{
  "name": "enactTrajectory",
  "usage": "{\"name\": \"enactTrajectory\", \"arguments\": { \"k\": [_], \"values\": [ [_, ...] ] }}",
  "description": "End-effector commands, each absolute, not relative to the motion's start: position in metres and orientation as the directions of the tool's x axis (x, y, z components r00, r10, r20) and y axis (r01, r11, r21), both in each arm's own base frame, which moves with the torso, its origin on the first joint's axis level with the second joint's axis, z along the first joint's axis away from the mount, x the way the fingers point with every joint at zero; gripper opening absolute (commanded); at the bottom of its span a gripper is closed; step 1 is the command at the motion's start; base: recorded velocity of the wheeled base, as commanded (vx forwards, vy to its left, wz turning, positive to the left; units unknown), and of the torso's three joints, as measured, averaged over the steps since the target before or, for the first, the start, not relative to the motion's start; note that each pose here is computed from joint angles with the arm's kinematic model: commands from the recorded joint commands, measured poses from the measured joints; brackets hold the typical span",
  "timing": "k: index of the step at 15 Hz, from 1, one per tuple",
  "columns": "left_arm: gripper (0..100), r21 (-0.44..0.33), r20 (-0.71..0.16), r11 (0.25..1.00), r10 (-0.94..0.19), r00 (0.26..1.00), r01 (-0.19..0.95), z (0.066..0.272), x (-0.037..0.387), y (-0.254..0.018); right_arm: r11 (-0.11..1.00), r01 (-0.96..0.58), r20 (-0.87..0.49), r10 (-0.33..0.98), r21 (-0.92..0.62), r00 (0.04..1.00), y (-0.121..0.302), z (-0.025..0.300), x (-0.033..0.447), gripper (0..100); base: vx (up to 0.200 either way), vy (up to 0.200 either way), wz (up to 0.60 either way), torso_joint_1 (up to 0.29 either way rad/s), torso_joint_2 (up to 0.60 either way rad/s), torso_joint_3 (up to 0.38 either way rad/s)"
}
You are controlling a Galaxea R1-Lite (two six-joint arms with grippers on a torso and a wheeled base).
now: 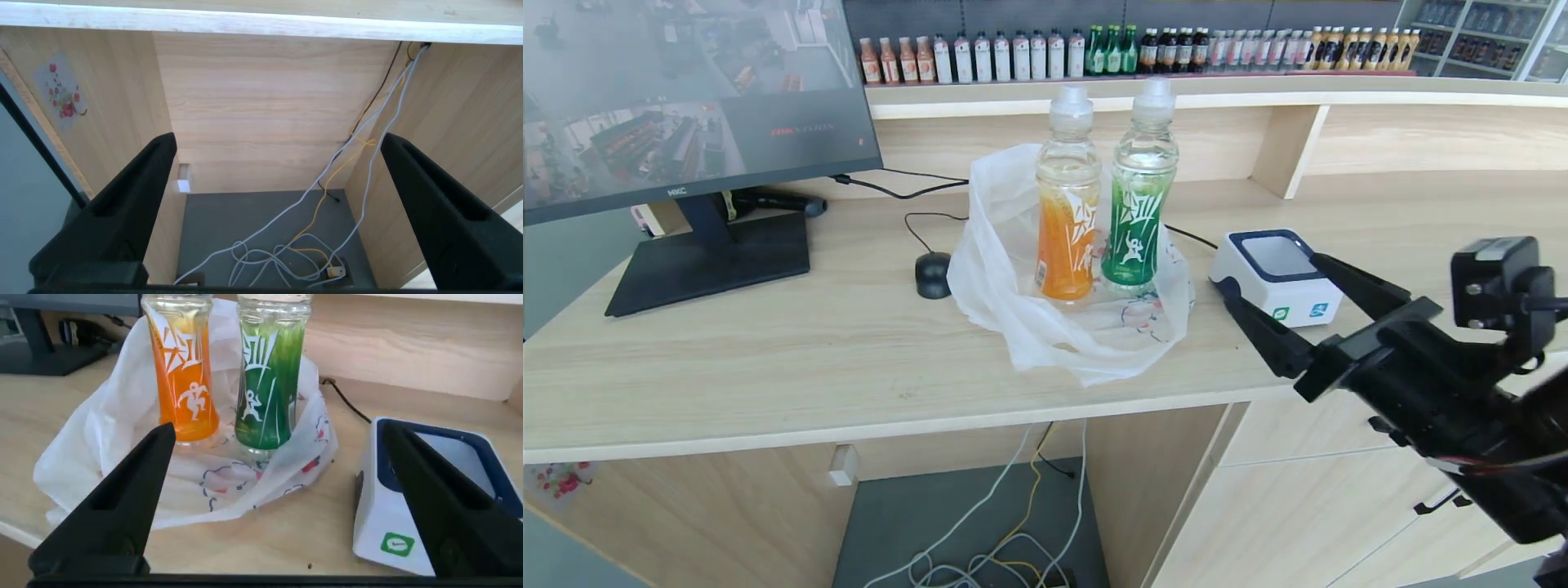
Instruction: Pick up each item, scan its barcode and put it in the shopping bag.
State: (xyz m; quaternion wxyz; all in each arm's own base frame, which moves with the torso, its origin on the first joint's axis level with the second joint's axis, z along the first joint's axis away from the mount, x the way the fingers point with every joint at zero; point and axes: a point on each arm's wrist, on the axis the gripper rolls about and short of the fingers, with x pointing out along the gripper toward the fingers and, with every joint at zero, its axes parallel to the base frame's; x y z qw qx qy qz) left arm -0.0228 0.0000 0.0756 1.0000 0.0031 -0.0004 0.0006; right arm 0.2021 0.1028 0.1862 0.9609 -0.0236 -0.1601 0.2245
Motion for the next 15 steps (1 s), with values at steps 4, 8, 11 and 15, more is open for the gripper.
{"name": "enactTrajectory", "arguments": {
  "k": [4, 8, 11, 15],
  "values": [
    [100, 0.006, 0.002, 1.000, 0.002, 1.000, -0.002, 0.076, -0.023, 0.000, 0.930, -0.361, 0.366, 0.359, -0.066, 0.859, 0.046, 0.182, 0.111, 100, 0.000, 0.000, 0.00, 0.000, 0.00, 0.000],
    [100, 0.011, 0.002, 1.000, 0.000, 1.000, 0.000, 0.076, -0.023, 0.000, 0.929, -0.364, 0.267, 0.368, -0.064, 0.891, 0.032, 0.173, 0.079, 100, 0.000, 0.000, 0.00, 0.000, 0.00, 0.000],
    [100, 0.011, 0.002, 1.000, 0.000, 1.000, 0.000, 0.076, -0.023, 0.000, 0.908, -0.412, 0.064, 0.417, -0.080, 0.907, 0.021, 0.143, 0.046, 100, 0.000, 0.000, 0.00, 0.000, 0.00, 0.000],
    [100, 0.011, 0.002, 1.000, 0.002, 1.000, -0.002, 0.076, -0.023, 0.000, 0.889, -0.438, -0.106, 0.427, -0.133, 0.898, 0.002, 0.098, 0.003, 100, 0.000, 0.000, 0.00, 0.000, 0.00, 0.000]
  ]
}}
